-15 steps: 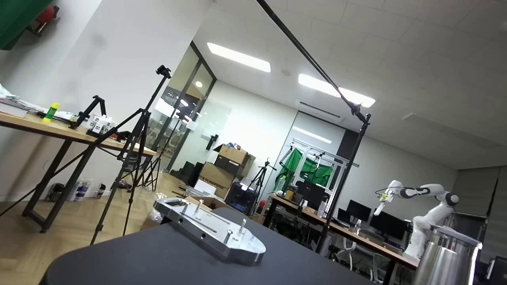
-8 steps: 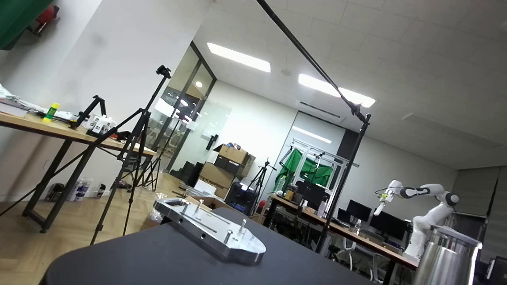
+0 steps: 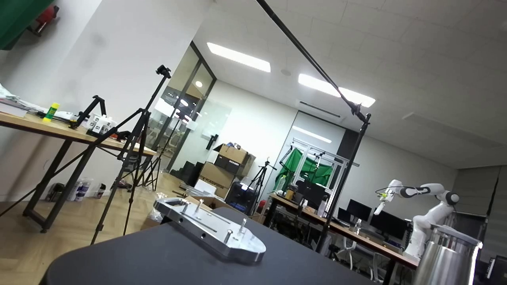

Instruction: Open the cap on the silver bottle

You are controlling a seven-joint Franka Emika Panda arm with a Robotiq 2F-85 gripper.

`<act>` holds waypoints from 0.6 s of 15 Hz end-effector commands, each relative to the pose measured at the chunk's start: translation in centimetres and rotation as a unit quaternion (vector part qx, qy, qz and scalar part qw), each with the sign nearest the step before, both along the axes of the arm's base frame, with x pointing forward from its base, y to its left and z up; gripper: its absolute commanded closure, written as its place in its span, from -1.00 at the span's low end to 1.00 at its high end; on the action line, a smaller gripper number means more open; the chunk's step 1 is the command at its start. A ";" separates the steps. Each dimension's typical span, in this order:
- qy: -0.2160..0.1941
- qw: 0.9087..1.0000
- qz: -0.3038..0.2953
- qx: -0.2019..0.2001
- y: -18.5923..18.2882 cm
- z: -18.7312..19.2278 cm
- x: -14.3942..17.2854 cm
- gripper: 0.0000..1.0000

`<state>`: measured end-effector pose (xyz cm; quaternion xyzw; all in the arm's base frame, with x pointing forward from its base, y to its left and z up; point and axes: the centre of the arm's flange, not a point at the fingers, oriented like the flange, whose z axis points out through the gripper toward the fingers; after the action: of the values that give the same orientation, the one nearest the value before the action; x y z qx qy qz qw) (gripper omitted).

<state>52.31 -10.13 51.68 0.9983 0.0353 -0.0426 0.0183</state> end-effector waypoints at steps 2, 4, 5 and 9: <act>-0.003 1.000 -0.006 0.016 6.4 1.0 6.4 0.91; -0.003 1.000 0.017 0.013 9.2 0.7 6.8 1.00; 0.003 0.999 0.037 0.001 10.3 0.5 6.5 1.00; 0.002 0.998 0.057 -0.001 11.1 -0.6 5.7 0.98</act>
<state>58.01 0.96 51.06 0.9945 0.0926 -0.0433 0.0213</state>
